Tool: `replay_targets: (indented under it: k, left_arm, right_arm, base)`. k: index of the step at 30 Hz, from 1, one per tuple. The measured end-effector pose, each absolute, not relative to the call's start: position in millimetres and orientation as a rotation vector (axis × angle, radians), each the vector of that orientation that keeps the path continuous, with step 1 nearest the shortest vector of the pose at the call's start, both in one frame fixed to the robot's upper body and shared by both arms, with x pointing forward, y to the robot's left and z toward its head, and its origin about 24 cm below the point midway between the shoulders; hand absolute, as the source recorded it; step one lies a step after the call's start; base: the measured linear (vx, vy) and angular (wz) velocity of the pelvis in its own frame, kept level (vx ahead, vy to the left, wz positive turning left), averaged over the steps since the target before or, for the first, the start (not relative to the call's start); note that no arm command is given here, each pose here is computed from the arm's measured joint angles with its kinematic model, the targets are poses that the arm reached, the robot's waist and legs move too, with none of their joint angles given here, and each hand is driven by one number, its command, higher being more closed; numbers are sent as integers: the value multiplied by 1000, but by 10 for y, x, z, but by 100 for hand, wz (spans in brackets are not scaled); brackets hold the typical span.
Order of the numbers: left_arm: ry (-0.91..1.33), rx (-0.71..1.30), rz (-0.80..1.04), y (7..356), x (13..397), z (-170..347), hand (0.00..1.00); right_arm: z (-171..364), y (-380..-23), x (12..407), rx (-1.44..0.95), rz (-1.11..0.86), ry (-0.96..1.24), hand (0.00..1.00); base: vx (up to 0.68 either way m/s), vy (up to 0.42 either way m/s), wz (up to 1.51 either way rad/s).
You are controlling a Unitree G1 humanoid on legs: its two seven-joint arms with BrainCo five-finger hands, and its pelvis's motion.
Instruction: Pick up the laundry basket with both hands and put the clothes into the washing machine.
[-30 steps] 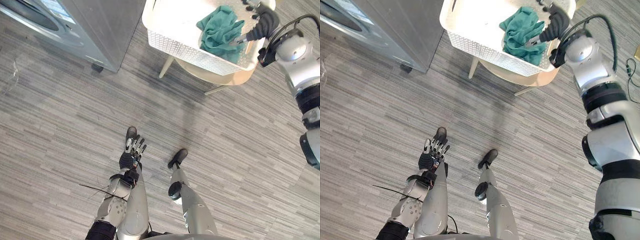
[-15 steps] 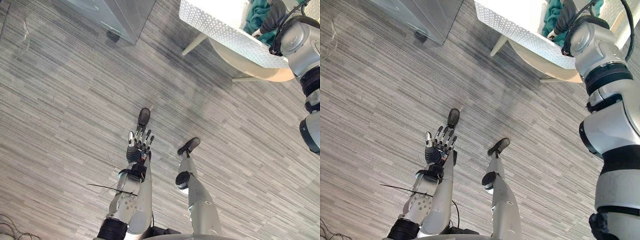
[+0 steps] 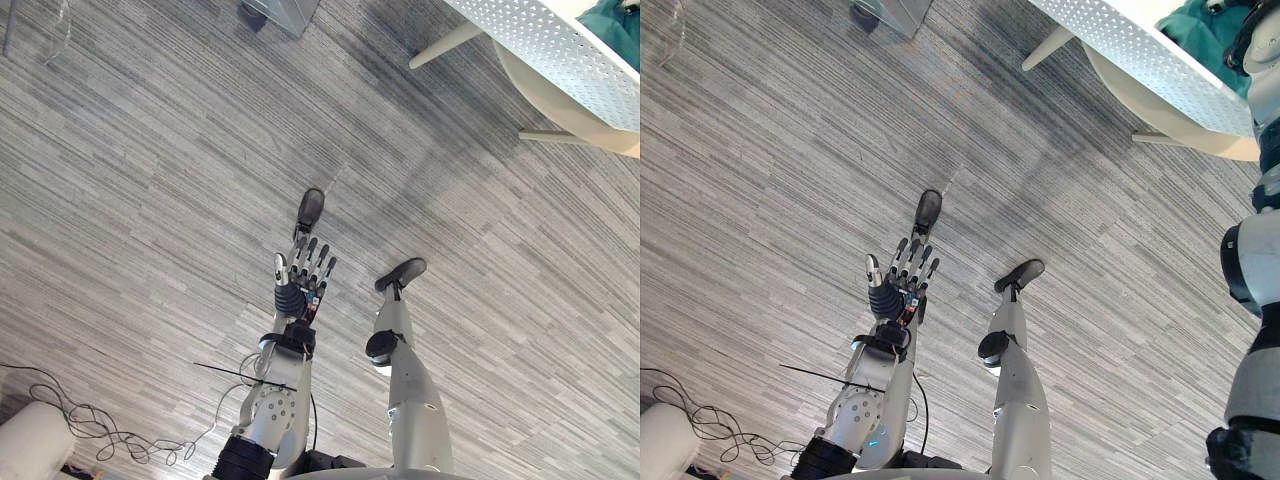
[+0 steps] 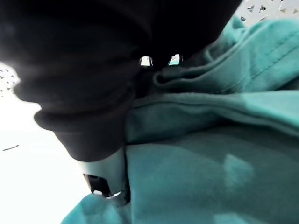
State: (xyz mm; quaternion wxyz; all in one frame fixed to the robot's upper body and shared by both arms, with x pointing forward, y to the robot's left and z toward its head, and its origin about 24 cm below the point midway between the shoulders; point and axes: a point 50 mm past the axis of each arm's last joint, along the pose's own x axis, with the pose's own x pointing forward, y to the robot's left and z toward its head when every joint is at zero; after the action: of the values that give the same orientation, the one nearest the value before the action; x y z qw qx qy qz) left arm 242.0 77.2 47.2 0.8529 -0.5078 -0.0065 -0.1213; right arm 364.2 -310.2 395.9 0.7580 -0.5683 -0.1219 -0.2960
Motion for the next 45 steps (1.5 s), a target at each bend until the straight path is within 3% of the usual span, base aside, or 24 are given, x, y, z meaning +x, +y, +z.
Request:
replay_targets:
  k: [15, 18, 25, 30, 39, 45]
  left_arm:
    - [-46, -1114, -264, 701, 2410, 617, 0]
    - [-64, -1086, -248, 758, 2419, 621, 0]
    - [-90, -799, -260, 908, 2428, 607, 0]
    - [-112, -583, -264, 1079, 2438, 596, 0]
    - [-133, -335, -168, 1369, 2418, 553, 0]
    - [-317, 35, -40, 1564, 2633, 924, 0]
  right_arm:
    - [3620, -2927, 3835, -999, -606, -288, 100]
    - [3755, -2857, 3756, -887, -664, -436, 100]
    - [3940, -2916, 3410, -587, -854, -716, 100]
    - [4092, -2720, 3204, -466, -880, -909, 100]
    - [3240, -2411, 3162, -481, -686, -911, 100]
    - [2683, -2175, 2889, -507, -421, -893, 100]
  base:
    - [6, 53, -5]
    - [-18, 67, 7]
    - [1, 66, 12]
    - [4, -18, 1]
    - [11, -40, -26]
    - [126, 6, -19]
